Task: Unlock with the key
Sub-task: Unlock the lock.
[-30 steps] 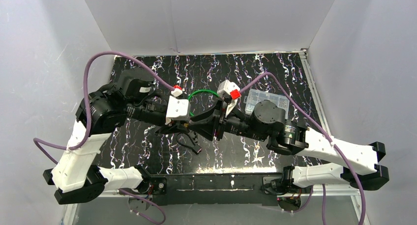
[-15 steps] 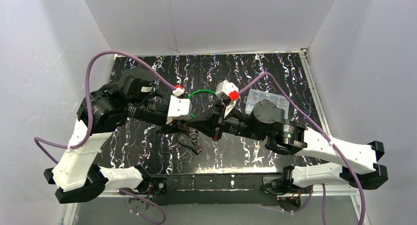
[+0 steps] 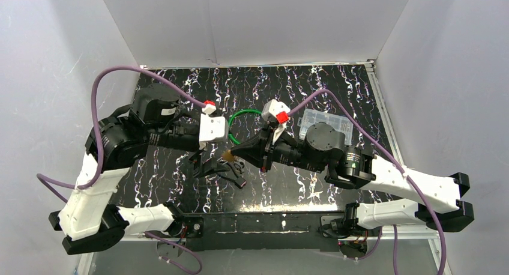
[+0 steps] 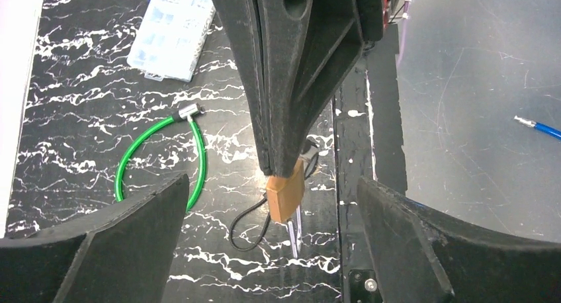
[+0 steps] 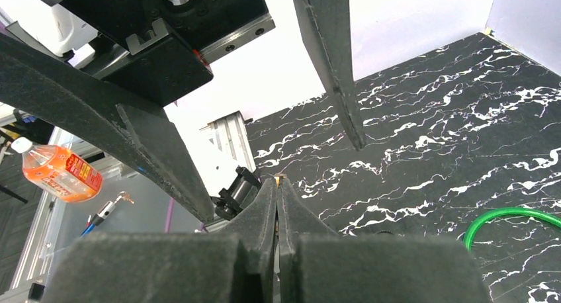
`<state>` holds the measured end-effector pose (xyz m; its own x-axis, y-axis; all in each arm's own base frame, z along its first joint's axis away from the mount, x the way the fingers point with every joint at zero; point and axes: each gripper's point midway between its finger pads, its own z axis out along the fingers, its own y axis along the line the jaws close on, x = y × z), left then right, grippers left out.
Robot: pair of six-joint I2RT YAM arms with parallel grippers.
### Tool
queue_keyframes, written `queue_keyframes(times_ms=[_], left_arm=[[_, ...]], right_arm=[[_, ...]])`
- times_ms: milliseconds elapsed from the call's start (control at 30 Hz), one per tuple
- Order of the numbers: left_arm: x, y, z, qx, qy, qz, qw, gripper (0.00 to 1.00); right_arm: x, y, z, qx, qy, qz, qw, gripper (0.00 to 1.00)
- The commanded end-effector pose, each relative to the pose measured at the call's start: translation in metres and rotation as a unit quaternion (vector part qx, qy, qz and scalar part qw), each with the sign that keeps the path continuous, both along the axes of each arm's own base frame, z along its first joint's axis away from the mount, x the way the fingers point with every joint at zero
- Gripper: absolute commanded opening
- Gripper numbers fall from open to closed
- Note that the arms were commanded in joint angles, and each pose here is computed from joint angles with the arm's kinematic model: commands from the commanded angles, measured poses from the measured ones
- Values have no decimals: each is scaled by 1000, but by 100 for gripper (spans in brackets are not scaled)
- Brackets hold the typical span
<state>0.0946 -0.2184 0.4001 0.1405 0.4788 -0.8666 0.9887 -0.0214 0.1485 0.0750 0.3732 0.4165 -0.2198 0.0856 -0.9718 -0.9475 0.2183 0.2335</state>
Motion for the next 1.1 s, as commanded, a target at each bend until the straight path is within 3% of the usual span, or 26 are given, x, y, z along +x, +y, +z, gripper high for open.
queue_keyframes(times_ms=[0, 300, 500, 633, 733, 833, 967, 1033, 1067], left_arm=[[2, 7, -5, 4, -1, 26, 1000, 98], [10, 32, -40, 52, 21, 113, 992, 98], [4, 25, -55, 34, 40, 103, 993, 98], [17, 16, -51, 7, 14, 111, 994, 98], [20, 12, -51, 0, 12, 110, 994, 91], [19, 7, -51, -4, 16, 99, 995, 76], [21, 7, -51, -3, 0, 92, 996, 34], [22, 11, -52, 4, -14, 90, 996, 19], [22, 12, -53, 7, -20, 89, 996, 16]], right_arm=[[4, -14, 30, 41, -12, -19, 999, 1], [12, -28, 48, 54, -38, -45, 997, 1], [12, -29, 59, 69, -45, -46, 996, 1], [10, -27, 62, 74, -42, -41, 996, 1], [10, -26, 62, 80, -40, -40, 995, 1], [10, -25, 66, 90, -40, -40, 994, 1], [13, -26, 62, 92, -35, -49, 994, 1], [14, -29, 59, 94, -31, -54, 994, 1], [14, -30, 58, 95, -29, -56, 993, 1]])
